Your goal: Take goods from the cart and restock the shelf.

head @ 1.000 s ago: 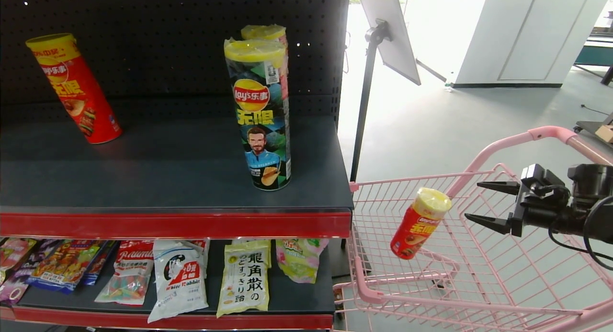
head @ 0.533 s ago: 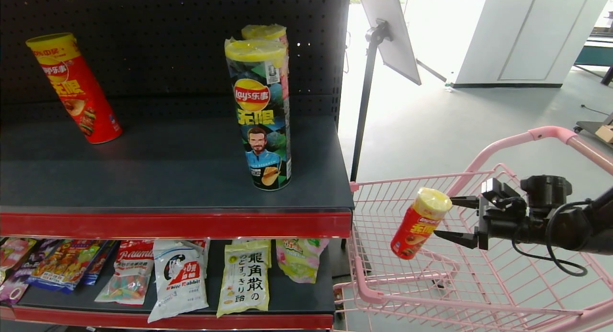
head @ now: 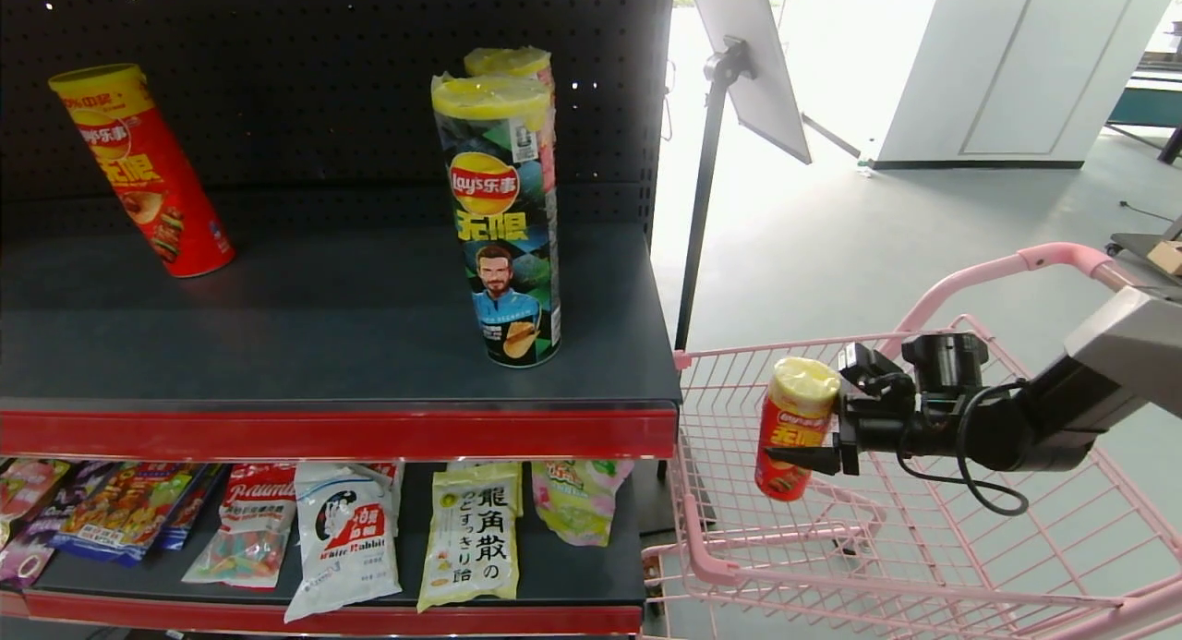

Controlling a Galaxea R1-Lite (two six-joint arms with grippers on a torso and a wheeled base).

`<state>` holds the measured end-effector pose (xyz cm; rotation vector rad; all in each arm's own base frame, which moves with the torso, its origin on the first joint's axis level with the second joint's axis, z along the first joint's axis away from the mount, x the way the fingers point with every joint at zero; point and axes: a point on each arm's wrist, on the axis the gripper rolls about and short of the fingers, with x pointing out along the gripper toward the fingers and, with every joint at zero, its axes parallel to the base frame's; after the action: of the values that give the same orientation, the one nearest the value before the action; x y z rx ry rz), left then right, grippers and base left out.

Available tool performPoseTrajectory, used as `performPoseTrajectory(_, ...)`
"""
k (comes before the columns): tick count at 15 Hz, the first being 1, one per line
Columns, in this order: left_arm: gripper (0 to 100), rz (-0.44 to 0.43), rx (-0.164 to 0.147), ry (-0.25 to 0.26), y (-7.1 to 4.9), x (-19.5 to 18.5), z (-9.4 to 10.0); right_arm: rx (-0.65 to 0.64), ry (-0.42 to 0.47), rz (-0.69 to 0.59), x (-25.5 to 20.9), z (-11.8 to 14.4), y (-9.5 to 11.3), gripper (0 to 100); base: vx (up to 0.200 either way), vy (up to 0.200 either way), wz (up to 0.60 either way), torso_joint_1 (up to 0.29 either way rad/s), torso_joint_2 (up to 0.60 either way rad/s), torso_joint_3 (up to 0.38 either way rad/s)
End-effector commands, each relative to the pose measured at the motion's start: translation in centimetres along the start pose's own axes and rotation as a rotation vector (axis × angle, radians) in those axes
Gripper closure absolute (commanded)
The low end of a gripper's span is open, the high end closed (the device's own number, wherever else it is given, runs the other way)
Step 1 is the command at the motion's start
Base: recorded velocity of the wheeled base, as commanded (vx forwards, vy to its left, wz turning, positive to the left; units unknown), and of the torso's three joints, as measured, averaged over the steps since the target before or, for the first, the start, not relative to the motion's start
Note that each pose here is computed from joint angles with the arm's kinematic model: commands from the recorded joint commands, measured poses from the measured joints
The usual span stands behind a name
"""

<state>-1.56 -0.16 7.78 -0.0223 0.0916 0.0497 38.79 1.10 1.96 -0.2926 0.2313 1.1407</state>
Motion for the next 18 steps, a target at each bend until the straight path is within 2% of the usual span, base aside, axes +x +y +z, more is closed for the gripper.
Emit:
performPoseTrajectory(1, 0, 0.000, 0.000, 0.000, 0.0, 0.0, 0.0, -0.001, -0.004, 0.018, 1.0, 0.0, -0.1, 100, 0.000, 0.000, 0.00, 0.000, 0.00, 0.000)
performPoseTrajectory(5, 0, 0.000, 0.000, 0.000, 0.0, 0.0, 0.0, -0.016, -0.016, -0.009, 0.1, 1.6, -0.4, 100, 0.000, 0.000, 0.00, 0.000, 0.00, 0.000)
performPoseTrajectory(8, 0, 0.000, 0.000, 0.000, 0.0, 0.0, 0.0, -0.071, -0.055, -0.038, -1.6, 5.3, 0.0, 100, 0.000, 0.000, 0.00, 0.000, 0.00, 0.000)
performPoseTrajectory(9, 0, 0.000, 0.000, 0.000, 0.0, 0.0, 0.0, -0.082, -0.073, -0.052, -2.7, 7.1, 0.6, 100, 0.000, 0.000, 0.00, 0.000, 0.00, 0.000)
performPoseTrajectory(11, 0, 0.000, 0.000, 0.000, 0.0, 0.0, 0.0, -0.168, -0.115, -0.136, -6.8, 11.9, 2.6, 100, 0.000, 0.000, 0.00, 0.000, 0.00, 0.000)
performPoseTrajectory(13, 0, 0.000, 0.000, 0.000, 0.0, 0.0, 0.0, -0.185, -0.130, -0.158, -9.0, 13.4, 5.1, 100, 0.000, 0.000, 0.00, 0.000, 0.00, 0.000)
performPoseTrajectory(15, 0, 0.000, 0.000, 0.000, 0.0, 0.0, 0.0, -0.192, -0.140, -0.178, -11.7, 14.3, 9.8, 100, 0.000, 0.000, 0.00, 0.000, 0.00, 0.000)
performPoseTrajectory(16, 0, 0.000, 0.000, 0.000, 0.0, 0.0, 0.0, -0.227, -0.172, -0.135, -11.8, 15.3, 11.9, 100, 0.000, 0.000, 0.00, 0.000, 0.00, 0.000)
performPoseTrajectory(18, 0, 0.000, 0.000, 0.000, 0.0, 0.0, 0.0, -0.296, -0.236, -0.009, -10.2, 17.8, 14.6, 100, 0.000, 0.000, 0.00, 0.000, 0.00, 0.000)
